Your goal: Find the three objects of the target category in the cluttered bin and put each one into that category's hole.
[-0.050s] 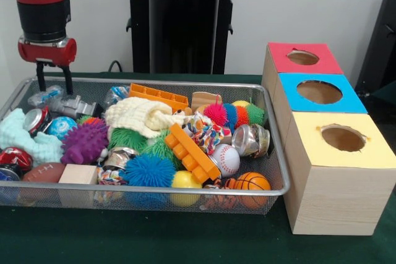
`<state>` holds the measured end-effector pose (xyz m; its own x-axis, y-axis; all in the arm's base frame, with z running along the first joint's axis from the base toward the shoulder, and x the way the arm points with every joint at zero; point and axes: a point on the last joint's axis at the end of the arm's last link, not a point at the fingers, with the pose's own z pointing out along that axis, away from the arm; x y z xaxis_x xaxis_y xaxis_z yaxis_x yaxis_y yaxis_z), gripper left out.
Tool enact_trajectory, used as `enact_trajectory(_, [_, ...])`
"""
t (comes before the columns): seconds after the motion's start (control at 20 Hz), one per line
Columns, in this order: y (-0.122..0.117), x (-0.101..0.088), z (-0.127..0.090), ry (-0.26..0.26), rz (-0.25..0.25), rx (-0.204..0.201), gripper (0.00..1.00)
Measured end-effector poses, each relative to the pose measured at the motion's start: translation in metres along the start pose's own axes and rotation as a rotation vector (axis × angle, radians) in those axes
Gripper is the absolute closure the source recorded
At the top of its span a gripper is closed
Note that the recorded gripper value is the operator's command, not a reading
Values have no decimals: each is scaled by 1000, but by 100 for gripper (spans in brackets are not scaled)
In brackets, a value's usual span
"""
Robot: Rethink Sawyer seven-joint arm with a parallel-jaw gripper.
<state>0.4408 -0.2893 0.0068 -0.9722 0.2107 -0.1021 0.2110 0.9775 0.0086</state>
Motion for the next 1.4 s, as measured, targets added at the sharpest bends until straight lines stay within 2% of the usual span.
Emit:
enact_trajectory(0.6, [-3,3,10,7,16,-13,0])
enact_trajectory(0.95, [-18,-9,41,-2,49,-18,0])
enact_trajectory(1.0, [-22,-9,52,-1,56,-22,100])
enact_trajectory(1.4, [-30,-14,52,-12,61,-10,100])
